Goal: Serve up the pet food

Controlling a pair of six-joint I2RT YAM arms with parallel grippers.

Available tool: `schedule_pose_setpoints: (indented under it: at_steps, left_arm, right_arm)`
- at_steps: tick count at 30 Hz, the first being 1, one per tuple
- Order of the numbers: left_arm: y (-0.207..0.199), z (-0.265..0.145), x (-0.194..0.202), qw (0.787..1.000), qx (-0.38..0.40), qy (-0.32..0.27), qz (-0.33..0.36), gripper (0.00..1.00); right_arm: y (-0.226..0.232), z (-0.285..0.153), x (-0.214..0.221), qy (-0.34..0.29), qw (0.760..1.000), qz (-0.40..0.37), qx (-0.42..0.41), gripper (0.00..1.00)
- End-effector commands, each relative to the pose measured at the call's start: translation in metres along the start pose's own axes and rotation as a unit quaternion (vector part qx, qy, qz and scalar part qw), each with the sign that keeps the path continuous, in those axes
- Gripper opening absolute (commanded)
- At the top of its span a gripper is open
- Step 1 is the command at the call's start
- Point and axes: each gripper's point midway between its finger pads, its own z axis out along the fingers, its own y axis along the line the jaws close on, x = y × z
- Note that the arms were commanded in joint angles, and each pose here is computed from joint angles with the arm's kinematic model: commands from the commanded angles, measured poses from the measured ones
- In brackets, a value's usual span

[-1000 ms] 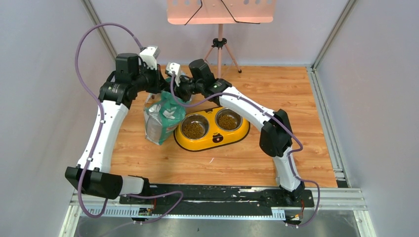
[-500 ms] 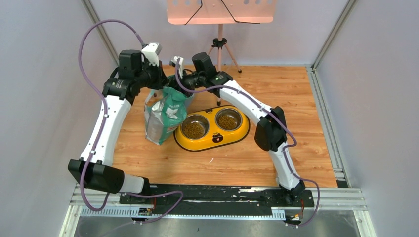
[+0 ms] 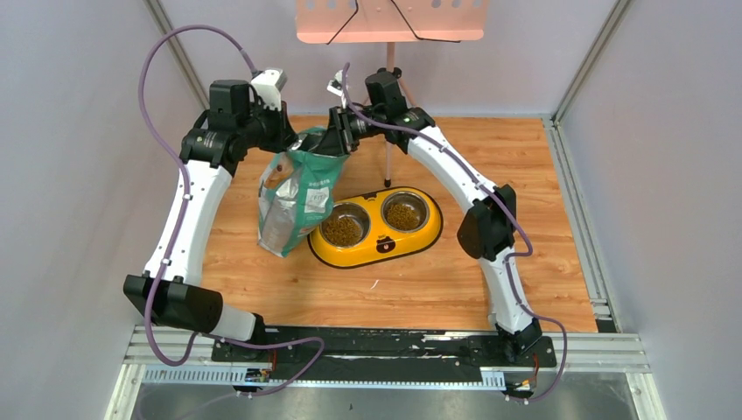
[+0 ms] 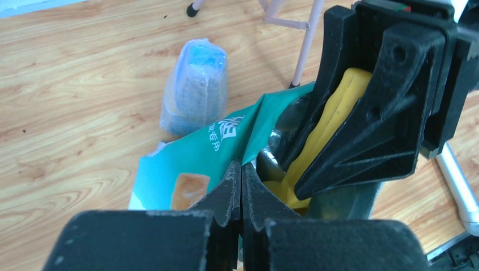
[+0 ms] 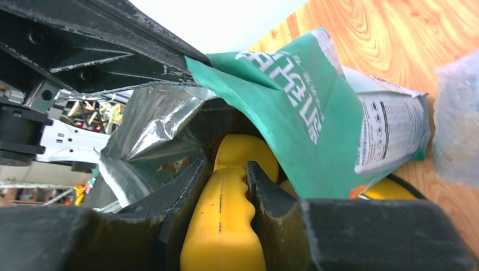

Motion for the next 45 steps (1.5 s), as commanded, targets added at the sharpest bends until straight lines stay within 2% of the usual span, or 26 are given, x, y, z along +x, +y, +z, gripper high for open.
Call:
schedule_pose_setpoints:
  at_steps: [1, 11, 22, 28, 36, 45]
  left_arm:
    - [0.016, -0.008, -0.016, 0.999, -0.032, -0.024, 0.030, 0.00]
    - [0.009, -0.019, -0.016, 0.997, -0.013, -0.013, 0.078, 0.00]
    - [-0.002, -0.032, -0.015, 0.992, 0.015, 0.002, 0.123, 0.00]
    - [0.001, -0.039, -0.014, 0.985, 0.012, 0.011, 0.173, 0.00]
    - [-0.002, -0.043, -0.020, 0.981, 0.018, 0.012, 0.192, 0.00]
    - [-0.007, -0.043, -0.030, 0.981, 0.019, -0.004, 0.192, 0.00]
  right_arm:
    - [0.023, -0.032, -0.032, -0.039, 0.998, 0.046, 0.009, 0.00]
    - [0.037, -0.065, -0.076, -0.125, 0.984, 0.118, 0.055, 0.00]
    - [0.035, -0.083, -0.097, -0.182, 0.954, 0.225, 0.075, 0.00]
    - [0.028, -0.100, -0.107, -0.222, 0.926, 0.288, 0.099, 0.00]
    - [0.025, -0.116, -0.112, -0.249, 0.901, 0.340, 0.106, 0.00]
    - [0.034, -0.116, -0.110, -0.244, 0.906, 0.337, 0.083, 0.00]
